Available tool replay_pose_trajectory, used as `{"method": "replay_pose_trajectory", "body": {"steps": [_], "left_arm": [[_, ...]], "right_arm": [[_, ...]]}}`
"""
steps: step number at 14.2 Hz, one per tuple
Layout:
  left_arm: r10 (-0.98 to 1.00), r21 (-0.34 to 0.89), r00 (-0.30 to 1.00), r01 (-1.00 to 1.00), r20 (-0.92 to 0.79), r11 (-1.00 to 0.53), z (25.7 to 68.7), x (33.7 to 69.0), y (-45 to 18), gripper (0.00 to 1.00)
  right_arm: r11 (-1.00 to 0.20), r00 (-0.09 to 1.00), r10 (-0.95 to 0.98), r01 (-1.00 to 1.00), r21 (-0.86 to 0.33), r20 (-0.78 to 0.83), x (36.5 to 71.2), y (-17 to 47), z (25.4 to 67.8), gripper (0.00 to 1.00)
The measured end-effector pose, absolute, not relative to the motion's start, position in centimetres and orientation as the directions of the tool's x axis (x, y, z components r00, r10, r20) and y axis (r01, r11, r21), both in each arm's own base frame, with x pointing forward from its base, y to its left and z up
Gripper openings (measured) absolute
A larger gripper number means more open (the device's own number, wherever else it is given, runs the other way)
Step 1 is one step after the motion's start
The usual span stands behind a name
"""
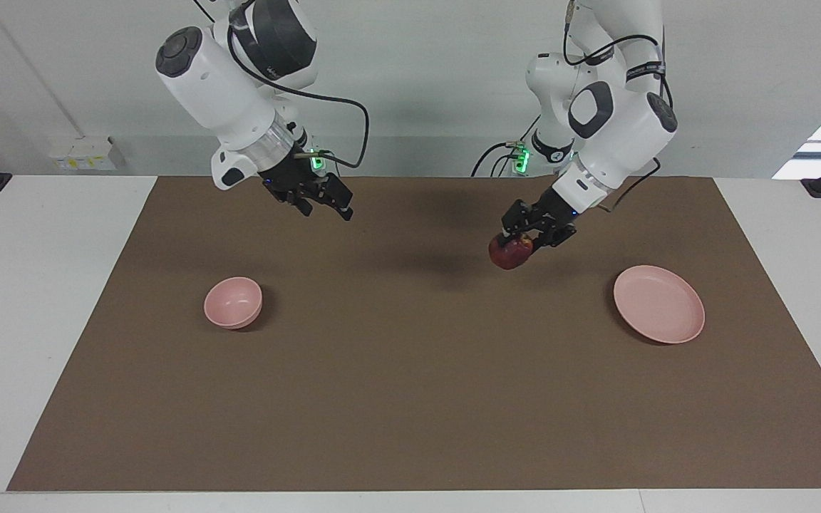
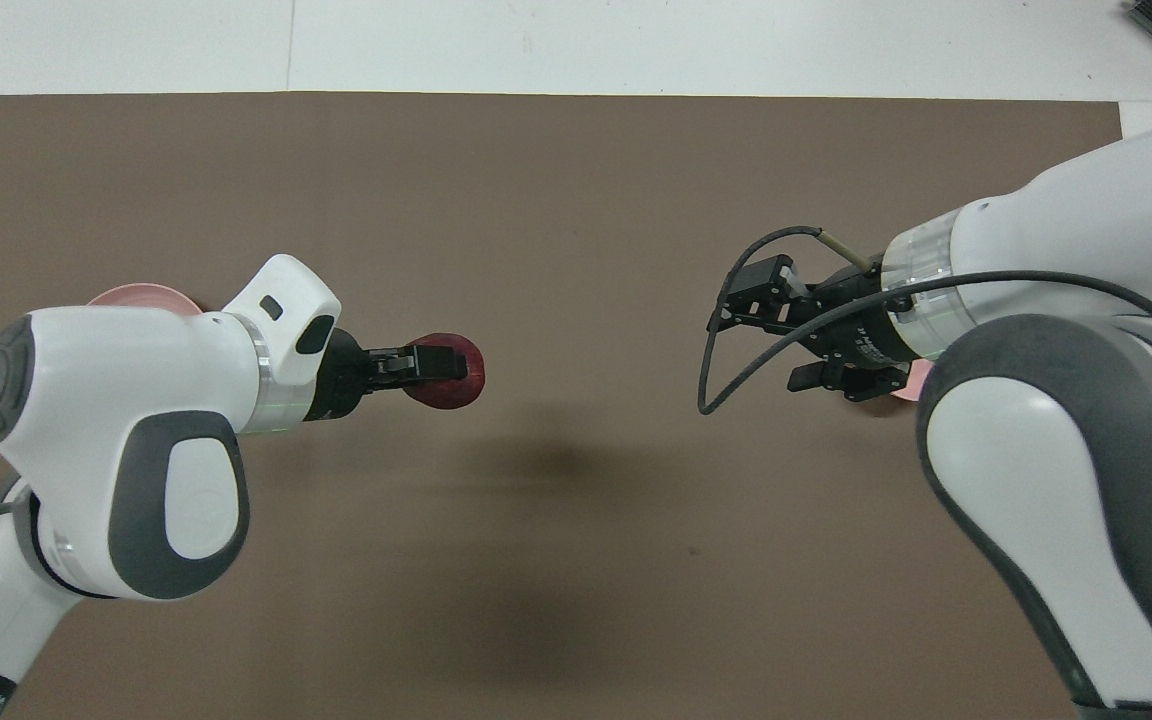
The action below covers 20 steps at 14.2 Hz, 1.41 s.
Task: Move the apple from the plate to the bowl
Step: 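Lift the apple with the left gripper while the right gripper approaches it, then close the right gripper on the apple held by the left gripper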
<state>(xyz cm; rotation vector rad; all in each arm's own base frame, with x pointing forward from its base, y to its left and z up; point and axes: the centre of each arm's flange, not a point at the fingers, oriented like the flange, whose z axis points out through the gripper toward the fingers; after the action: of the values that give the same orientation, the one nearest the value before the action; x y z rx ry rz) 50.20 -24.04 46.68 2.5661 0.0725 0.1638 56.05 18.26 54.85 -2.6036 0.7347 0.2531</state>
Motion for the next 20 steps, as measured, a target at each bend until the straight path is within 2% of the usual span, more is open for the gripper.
{"method": "replay_pose_trajectory", "body": {"steps": [5,8,11,20], "left_arm": [[0.233,0.606,0.962,0.104,0.139,-0.789,48.5,47.5,-31.4,0.71],[0.317,0.657,0.933,0.132,0.171,-0.742,49.7,46.4,-33.8,0.71],[0.374,0.693,0.903,0.131,0.212,-0.709,50.6,46.1,-34.7,0.71],[0.412,0.720,0.879,0.122,0.242,-0.683,51.0,45.9,-35.7,0.71]], "right_arm": [[-0.580,0.680,-0.573,-0.731,-0.360,-0.457,57.3,21.7,51.5,1.00],[-0.429,0.557,-0.598,-0.830,-0.358,-0.576,58.4,19.3,50.5,1.00],[-0.334,0.488,-0.586,-0.873,-0.355,-0.647,59.0,17.2,49.9,1.00],[-0.373,0.512,-0.547,-0.857,-0.354,-0.663,57.8,21.5,49.4,1.00]]}}
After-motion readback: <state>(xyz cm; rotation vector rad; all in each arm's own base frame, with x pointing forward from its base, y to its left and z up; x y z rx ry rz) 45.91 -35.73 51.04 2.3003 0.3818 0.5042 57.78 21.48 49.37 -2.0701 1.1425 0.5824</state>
